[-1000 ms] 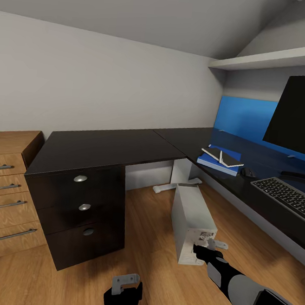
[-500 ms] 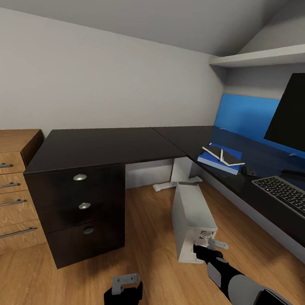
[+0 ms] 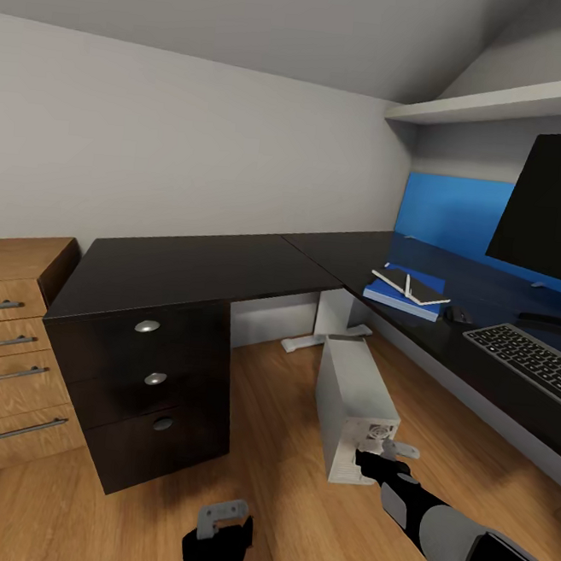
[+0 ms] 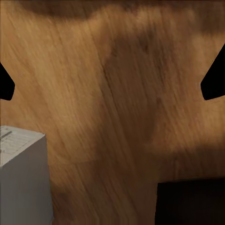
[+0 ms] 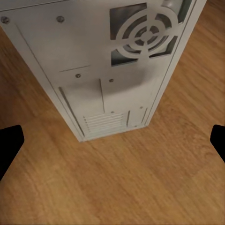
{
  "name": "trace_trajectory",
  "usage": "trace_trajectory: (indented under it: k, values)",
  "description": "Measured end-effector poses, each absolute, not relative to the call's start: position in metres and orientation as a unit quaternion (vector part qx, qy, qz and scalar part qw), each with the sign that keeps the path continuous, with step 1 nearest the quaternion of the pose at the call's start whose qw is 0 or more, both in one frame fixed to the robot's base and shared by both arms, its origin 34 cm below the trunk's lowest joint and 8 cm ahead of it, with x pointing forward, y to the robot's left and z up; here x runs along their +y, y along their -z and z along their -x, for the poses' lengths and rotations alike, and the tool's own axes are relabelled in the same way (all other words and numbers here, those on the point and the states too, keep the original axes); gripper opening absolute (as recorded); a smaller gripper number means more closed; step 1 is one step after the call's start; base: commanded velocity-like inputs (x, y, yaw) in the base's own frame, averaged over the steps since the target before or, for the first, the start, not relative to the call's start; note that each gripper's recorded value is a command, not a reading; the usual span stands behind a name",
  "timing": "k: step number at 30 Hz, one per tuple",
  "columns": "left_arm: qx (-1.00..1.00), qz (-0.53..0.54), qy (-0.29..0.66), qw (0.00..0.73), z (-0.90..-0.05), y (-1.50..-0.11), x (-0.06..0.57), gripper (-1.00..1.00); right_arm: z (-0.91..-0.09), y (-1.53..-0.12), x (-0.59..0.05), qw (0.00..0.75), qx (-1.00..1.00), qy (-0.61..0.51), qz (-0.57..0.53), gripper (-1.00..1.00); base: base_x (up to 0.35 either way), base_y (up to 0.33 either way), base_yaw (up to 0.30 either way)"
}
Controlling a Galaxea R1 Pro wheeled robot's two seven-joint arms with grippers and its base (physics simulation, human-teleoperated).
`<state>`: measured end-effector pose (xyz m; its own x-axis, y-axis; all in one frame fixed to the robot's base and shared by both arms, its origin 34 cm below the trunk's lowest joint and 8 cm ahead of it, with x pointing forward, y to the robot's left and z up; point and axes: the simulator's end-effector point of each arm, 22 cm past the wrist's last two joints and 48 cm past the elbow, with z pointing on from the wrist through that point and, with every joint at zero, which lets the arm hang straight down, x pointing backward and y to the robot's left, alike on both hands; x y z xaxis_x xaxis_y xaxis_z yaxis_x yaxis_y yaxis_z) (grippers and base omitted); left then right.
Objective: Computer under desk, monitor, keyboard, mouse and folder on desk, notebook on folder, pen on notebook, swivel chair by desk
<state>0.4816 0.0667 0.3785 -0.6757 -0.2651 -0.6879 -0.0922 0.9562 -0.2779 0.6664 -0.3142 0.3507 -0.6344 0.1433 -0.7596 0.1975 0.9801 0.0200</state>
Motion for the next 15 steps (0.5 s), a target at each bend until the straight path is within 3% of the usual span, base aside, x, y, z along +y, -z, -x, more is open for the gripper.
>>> trace_trajectory:
  k: [15]
  values:
    - [0.942,0.035,0.088,0.321,-0.533,-0.394,0.066,1.00,-0.666,-0.350,-0.316,0.416,0.903,0.034,-0.096,1.00,0.000,0.000,0.000]
